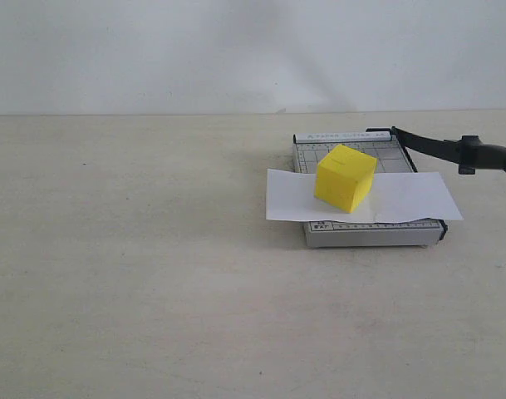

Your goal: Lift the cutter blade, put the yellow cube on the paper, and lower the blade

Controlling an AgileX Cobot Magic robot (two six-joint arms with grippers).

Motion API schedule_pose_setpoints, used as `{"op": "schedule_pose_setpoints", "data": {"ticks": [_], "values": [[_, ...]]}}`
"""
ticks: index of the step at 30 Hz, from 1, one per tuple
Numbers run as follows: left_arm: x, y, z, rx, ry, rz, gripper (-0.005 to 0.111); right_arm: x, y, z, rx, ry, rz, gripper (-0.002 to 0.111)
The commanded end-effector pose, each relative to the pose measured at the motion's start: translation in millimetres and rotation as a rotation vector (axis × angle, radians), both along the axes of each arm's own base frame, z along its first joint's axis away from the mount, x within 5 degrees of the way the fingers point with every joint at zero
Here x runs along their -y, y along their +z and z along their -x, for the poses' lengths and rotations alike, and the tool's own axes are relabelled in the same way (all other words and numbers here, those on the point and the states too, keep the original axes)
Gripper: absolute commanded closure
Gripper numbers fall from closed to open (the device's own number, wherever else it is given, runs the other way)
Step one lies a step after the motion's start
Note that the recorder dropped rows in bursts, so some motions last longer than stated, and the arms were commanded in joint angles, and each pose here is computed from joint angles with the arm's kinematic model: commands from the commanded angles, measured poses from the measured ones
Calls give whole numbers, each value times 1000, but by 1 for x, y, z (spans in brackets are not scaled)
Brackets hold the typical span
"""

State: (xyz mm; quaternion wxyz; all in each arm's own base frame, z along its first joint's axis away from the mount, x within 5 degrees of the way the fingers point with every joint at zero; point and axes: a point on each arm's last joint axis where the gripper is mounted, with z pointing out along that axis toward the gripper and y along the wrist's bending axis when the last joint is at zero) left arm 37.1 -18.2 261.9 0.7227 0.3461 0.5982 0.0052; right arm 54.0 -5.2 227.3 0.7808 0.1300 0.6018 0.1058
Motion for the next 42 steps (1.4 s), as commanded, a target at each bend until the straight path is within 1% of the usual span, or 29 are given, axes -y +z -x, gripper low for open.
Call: {"op": "schedule_pose_setpoints", "data": {"ticks": [1, 9, 15, 28, 29, 30, 31, 32, 33, 34, 35, 37, 38, 39, 40, 42], "values": [[4, -7, -3, 45, -17, 38, 39, 0, -2, 0, -21, 5, -1, 108], [4, -8, -3, 37, -16, 33, 39, 0, -2, 0, -18, 5, -1, 108], [4, -8, -3, 37, -16, 33, 39, 0, 3, 1, 36, -4, -1, 108], [4, -8, -3, 37, -16, 33, 39, 0, 4, 1, 41, -6, 5, 108], [4, -8, -3, 37, -16, 33, 39, 0, 2, 1, 19, -5, 17, 108], [4, -8, -3, 37, -16, 33, 39, -1, 3, 1, -21, -6, 80, 108], [4, -8, -3, 37, -16, 33, 39, -2, 6, 1, -58, -3, 115, 108], [4, -8, -3, 37, -16, 33, 39, -3, 11, 3, -97, 7, 114, 107], [4, -8, -3, 37, -16, 33, 39, -3, 16, 3, -134, 14, 113, 104], [4, -8, -3, 37, -16, 33, 39, -4, 21, 3, -159, 19, 115, 98], [4, -8, -3, 37, -16, 33, 39, -4, 26, 3, -180, 20, 133, 90], [4, -8, -3, 37, -16, 33, 39, -4, 37, 1, -242, 16, 231, 69], [4, -8, -3, 37, -16, 33, 39, -5, 43, -1, -282, 21, 261, 56], [4, -8, -3, 37, -16, 33, 39, -5, 49, -4, -328, 31, 262, 46], [4, -8, -3, 37, -16, 33, 39, -5, 53, -9, -379, 41, 256, 42], [4, -8, -3, 37, -16, 33, 39, -6, 62, -21, -505, 76, 230, 44]]}}
